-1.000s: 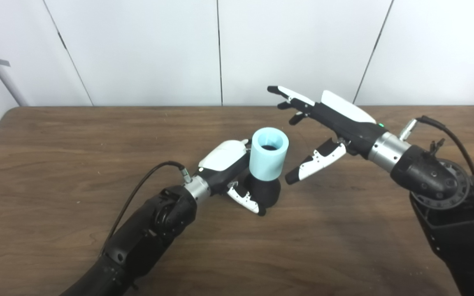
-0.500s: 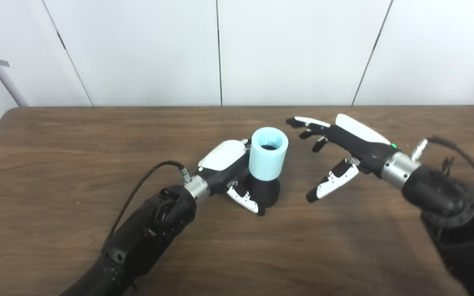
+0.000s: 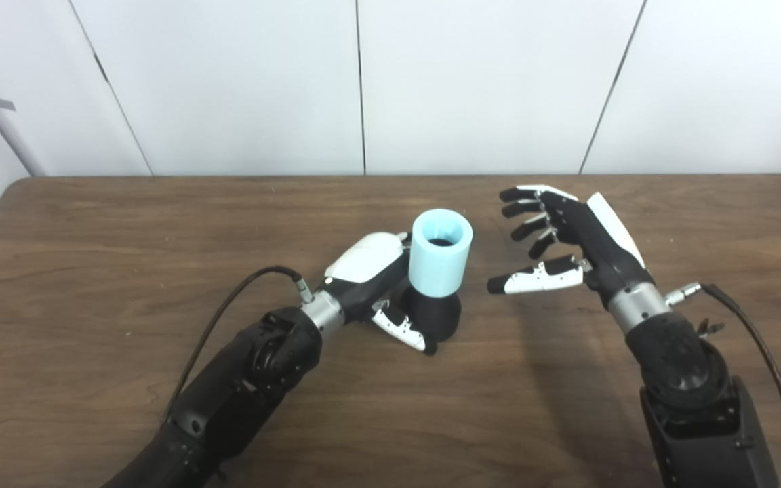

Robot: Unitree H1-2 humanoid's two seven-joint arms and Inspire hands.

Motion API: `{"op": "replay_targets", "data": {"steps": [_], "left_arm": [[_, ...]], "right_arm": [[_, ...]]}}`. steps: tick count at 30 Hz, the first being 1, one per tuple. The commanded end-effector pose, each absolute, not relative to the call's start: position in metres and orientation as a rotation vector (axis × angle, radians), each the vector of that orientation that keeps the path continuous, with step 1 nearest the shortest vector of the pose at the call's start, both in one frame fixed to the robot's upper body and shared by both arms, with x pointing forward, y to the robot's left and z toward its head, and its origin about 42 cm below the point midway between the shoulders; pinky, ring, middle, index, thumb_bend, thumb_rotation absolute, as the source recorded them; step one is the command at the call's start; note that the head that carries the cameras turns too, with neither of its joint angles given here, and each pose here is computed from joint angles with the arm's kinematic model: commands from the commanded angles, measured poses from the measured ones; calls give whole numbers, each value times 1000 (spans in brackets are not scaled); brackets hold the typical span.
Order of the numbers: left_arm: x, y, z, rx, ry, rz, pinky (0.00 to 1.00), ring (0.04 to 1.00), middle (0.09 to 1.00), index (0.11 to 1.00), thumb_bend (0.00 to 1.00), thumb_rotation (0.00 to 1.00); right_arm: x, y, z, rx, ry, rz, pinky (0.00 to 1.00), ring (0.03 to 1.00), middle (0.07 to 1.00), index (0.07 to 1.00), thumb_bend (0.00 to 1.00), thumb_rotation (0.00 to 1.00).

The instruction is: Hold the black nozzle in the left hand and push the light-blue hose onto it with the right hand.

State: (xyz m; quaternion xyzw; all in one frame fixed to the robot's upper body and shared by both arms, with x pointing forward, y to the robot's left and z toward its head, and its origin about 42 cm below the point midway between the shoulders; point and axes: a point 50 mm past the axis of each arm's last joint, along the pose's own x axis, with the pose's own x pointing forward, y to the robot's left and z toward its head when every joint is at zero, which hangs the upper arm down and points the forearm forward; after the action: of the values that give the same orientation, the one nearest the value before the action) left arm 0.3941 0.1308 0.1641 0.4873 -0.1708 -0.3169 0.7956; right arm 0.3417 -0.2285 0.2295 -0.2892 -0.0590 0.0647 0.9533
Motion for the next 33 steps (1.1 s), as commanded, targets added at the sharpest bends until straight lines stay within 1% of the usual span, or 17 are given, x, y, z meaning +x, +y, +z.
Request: {"op": "replay_targets", "data": {"steps": [1, 4, 15, 16, 19, 20, 21, 22, 24, 25, 28, 31, 33], "left_arm": [[389, 144, 137, 1133, -228, -749, 998, 971, 971, 962, 990, 227], [390, 145, 138, 1149, -221, -745, 1000, 997, 997, 996, 1000, 279], [395, 154, 147, 1154, -152, -701, 1000, 1000, 1000, 1000, 1000, 329], [395, 157, 149, 1144, -153, -689, 1000, 1000, 1000, 1000, 1000, 323], [395, 164, 154, 1092, -162, -646, 1000, 1000, 985, 1000, 1000, 241], [394, 167, 154, 1062, -170, -619, 1000, 1000, 967, 987, 989, 226], [394, 171, 154, 1029, -179, -585, 995, 975, 930, 954, 961, 205], [393, 175, 154, 996, -189, -548, 965, 934, 889, 915, 926, 183], [391, 181, 157, 938, -205, -482, 892, 879, 847, 870, 876, 140], [390, 184, 160, 909, -210, -452, 839, 853, 827, 848, 846, 109], [385, 193, 171, 796, -230, -358, 722, 810, 789, 811, 771, 25], [381, 198, 177, 642, -238, -273, 673, 770, 744, 767, 699, 3], [378, 198, 183, 484, -222, -204, 640, 724, 704, 734, 645, 0]], "right_arm": [[345, -230, 247, -592, -191, 104, 461, 622, 727, 751, 717, 0], [344, -232, 247, -591, -190, 109, 456, 626, 730, 752, 717, 0], [343, -236, 250, -585, -191, 124, 453, 629, 735, 756, 716, 0], [343, -237, 249, -584, -191, 124, 455, 630, 735, 756, 716, 0], [342, -238, 248, -580, -189, 124, 456, 631, 735, 756, 716, 0], [342, -238, 248, -579, -189, 124, 456, 631, 736, 756, 716, 0], [342, -239, 248, -578, -189, 124, 454, 631, 736, 756, 716, 0], [342, -239, 247, -576, -189, 124, 451, 631, 736, 756, 716, 0], [342, -239, 248, -572, -189, 124, 450, 631, 736, 756, 716, 0], [342, -239, 249, -571, -191, 124, 450, 631, 736, 756, 715, 0], [341, -239, 252, -566, -195, 122, 451, 631, 736, 756, 715, 0], [342, -239, 252, -562, -198, 120, 457, 631, 736, 756, 715, 0], [341, -240, 250, -558, -198, 115, 467, 631, 735, 755, 714, 0]]}}
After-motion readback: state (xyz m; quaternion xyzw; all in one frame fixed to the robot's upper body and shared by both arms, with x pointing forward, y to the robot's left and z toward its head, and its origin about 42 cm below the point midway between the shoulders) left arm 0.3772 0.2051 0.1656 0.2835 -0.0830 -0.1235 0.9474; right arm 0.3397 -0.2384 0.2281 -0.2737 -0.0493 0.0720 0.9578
